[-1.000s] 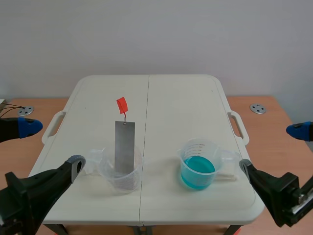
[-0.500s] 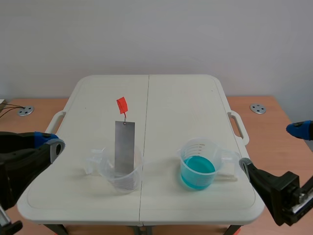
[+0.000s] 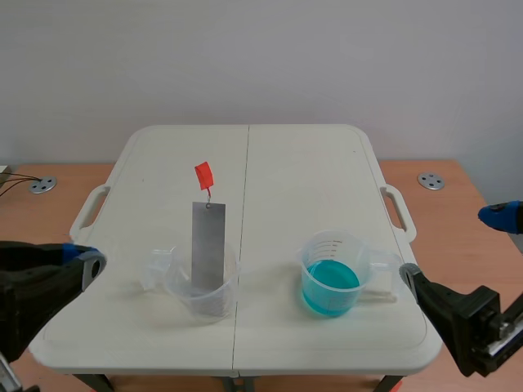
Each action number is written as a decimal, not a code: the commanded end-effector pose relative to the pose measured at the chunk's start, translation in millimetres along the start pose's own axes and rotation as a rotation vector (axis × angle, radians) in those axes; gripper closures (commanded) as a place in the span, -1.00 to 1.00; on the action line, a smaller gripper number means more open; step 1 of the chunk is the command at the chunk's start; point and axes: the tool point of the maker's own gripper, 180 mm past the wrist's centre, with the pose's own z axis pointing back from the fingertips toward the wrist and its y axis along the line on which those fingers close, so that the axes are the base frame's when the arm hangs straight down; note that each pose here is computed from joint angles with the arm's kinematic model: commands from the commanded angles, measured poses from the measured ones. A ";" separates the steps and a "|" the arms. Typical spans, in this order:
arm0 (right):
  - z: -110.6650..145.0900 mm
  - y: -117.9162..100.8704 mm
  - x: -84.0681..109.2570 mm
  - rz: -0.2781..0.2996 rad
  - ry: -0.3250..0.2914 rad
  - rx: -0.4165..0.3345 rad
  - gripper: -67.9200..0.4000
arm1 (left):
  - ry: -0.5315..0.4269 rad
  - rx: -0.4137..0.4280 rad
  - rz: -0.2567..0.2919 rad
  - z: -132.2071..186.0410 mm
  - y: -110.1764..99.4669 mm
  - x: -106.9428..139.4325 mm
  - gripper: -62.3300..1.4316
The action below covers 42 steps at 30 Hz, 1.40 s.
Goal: Hold the metal plate by the orange handle, dip it into the blue solution, take it out and point at it, then put the plate back in the beaker on the left.
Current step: 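Lift the metal plate out of the left beaker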
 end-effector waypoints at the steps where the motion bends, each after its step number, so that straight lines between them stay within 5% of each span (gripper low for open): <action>1: -1.4 -2.1 12.0 0.006 -0.040 -0.003 -0.95 | 0.047 -0.013 0.003 2.9 -7.0 -11.5 0.91; 12: -4.0 -5.5 16.0 0.016 -0.049 -0.009 -0.95 | 0.312 0.018 0.092 28.1 -3.6 -98.5 0.91; 21: -15.3 -0.6 26.0 0.014 -0.089 0.013 -0.95 | 0.504 0.088 0.221 61.6 -2.3 -179.7 0.91; 34: -42.1 9.3 32.6 -0.042 -0.146 0.070 -0.95 | 0.772 0.066 0.347 112.1 -58.8 -274.6 0.91; 42: -57.7 17.4 50.8 -0.067 -0.210 0.114 -0.95 | 0.813 0.063 0.438 139.5 -92.8 -295.6 0.91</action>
